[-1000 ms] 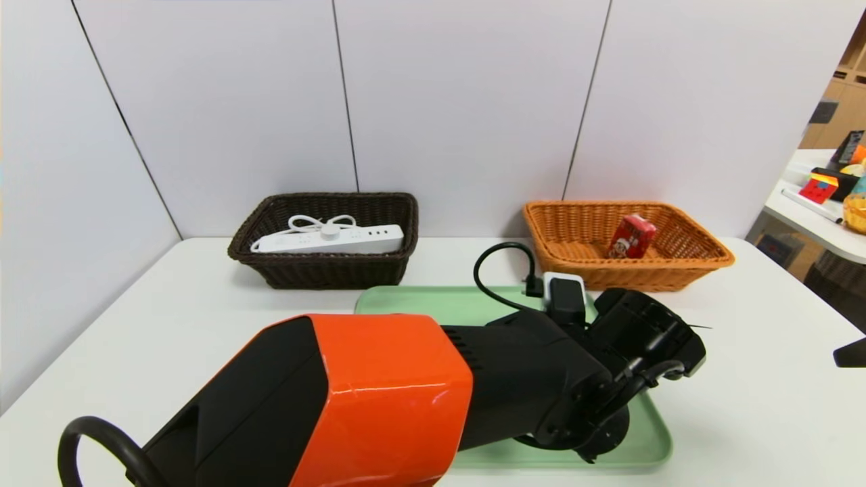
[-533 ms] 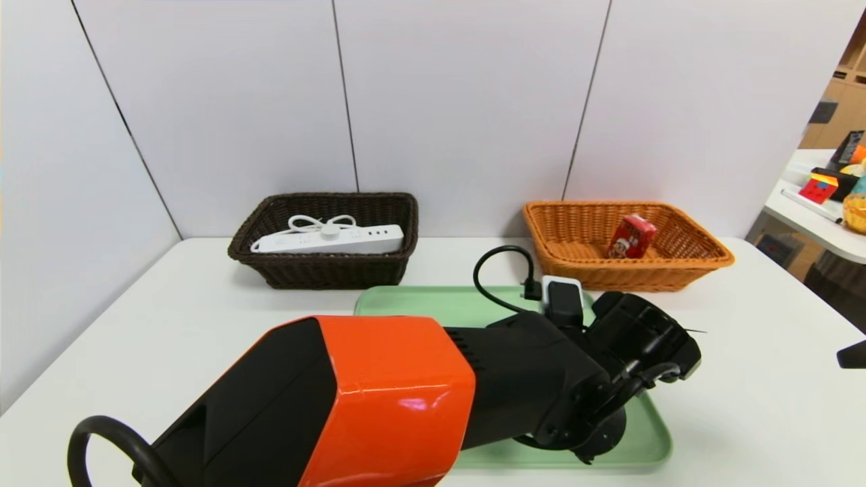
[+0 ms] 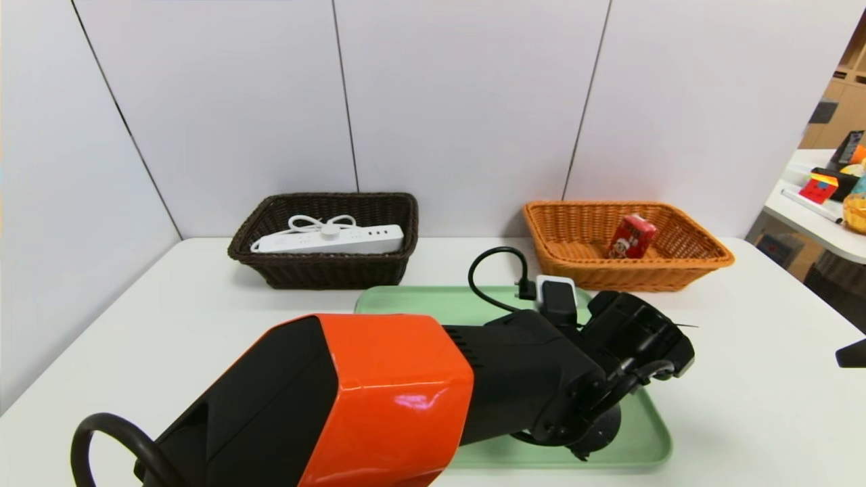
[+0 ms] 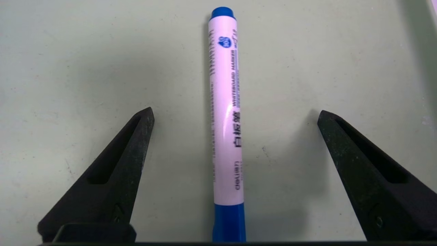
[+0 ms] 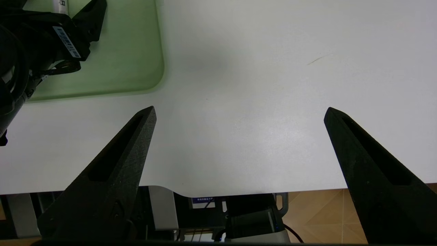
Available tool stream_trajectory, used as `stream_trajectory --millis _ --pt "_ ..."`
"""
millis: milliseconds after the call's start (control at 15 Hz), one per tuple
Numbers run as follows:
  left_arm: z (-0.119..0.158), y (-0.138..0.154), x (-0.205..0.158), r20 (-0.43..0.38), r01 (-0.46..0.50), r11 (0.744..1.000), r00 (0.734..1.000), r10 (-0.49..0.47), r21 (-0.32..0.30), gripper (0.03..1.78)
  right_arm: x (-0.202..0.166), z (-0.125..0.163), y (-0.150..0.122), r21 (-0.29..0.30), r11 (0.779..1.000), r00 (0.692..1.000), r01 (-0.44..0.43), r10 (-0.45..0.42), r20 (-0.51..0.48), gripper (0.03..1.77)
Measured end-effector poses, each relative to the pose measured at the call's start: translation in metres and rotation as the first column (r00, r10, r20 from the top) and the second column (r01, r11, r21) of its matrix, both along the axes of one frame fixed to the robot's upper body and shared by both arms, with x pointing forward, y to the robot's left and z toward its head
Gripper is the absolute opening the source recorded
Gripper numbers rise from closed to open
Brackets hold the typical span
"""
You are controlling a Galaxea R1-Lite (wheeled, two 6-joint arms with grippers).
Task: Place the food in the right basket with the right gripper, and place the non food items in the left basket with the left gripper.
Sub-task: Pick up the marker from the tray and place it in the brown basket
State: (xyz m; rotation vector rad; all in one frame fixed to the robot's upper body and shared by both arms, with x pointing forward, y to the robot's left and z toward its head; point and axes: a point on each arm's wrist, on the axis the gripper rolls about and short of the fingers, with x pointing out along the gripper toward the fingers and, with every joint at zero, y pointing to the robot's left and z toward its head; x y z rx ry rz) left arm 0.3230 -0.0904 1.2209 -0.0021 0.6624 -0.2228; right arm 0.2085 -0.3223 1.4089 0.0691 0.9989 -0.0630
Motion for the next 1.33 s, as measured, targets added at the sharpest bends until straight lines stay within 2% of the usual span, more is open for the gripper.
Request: stream_trajectory --millis 733,1000,1267,1333 --pt "-0.0013 0.0019 0.0026 -0.006 -0.008 1.0 1.0 0.008 0.006 1.69 0.0021 -0.0001 0.0003 -0.001 1.0 1.0 -0.002 0.002 -0.002 1.7" --pt "-0.0013 0.0023 0.0035 -0.007 -0.016 1.0 1.0 0.016 -0.001 1.12 0.006 0.0021 0.0008 0.002 1.0 0.999 -0.003 0.003 0.039 1.7" --pt "-0.0012 0.0048 0.0079 -0.008 -0.026 1.0 1.0 0.026 -0.003 0.72 0.0077 0.0019 0.0003 0.001 1.0 0.999 0.001 -0.001 0.04 1.7" --pt "-0.0012 0.0058 0.0098 -0.009 -0.031 1.0 0.999 0.031 -0.005 0.29 0.0082 0.0018 0.0003 0.001 1.0 0.999 0.002 -0.002 0.04 1.7"
